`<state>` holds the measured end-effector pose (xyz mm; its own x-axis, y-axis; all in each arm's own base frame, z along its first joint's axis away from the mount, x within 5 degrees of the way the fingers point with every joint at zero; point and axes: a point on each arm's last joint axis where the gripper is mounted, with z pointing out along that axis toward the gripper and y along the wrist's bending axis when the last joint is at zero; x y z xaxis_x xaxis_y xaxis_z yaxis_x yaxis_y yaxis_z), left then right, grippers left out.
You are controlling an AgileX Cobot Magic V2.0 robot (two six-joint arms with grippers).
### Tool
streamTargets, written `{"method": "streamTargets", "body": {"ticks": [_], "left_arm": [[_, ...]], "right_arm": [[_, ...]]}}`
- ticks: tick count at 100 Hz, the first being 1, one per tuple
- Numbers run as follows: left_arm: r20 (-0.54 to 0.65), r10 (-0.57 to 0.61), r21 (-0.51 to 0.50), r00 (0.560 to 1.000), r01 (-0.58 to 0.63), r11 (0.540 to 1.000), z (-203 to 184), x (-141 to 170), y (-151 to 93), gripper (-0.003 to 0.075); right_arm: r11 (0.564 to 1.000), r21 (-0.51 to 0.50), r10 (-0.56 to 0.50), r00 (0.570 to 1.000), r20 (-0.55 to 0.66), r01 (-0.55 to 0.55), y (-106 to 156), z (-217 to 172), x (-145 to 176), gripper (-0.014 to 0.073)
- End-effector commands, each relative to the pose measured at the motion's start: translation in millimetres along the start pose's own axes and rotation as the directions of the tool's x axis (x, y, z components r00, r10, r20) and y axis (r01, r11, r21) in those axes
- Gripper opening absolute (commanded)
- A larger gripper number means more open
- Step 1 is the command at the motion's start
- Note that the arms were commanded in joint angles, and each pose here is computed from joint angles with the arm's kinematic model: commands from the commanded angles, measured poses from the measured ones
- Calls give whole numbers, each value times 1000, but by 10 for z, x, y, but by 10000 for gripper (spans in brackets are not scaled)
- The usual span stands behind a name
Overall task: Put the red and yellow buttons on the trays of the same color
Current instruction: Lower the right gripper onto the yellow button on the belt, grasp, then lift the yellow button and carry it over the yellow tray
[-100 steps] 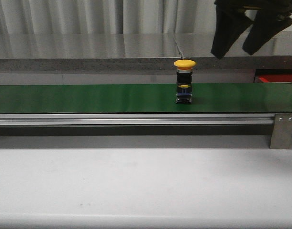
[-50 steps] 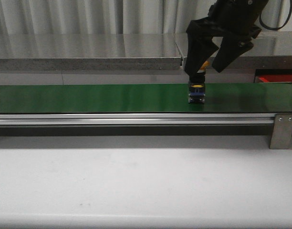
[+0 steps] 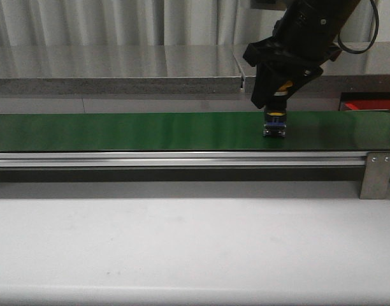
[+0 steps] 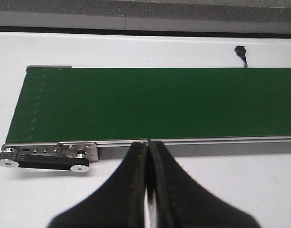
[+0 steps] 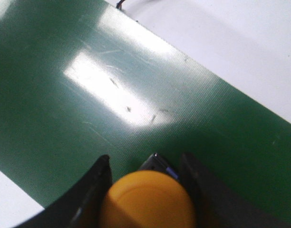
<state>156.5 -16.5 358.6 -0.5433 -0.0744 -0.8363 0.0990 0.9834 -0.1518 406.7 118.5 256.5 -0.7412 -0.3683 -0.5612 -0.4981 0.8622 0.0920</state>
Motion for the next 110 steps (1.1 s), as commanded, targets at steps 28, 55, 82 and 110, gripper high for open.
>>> {"method": "streamTargets", "body": {"ticks": [28,55,82,110], "left_arm": [[98,-3,15,995,1,1000,-71,-128,-35,-20],[98,-7,19,995,6,1000,-71,-129,-38,-20],[98,-7,19,995,6,1000,-71,-129,-38,-20],[98,-7,19,995,6,1000,-71,-129,-38,-20]], "right_arm": [[999,36,-8,984,175,1,52,-445,-230,185],[997,69,16,967,256,-35,-12,-872,-245,185],[983,120,100,958,270,-136,-303,-1271,-12,185],[917,224,257,918,300,-330,-798,-1648,496,185]]}}
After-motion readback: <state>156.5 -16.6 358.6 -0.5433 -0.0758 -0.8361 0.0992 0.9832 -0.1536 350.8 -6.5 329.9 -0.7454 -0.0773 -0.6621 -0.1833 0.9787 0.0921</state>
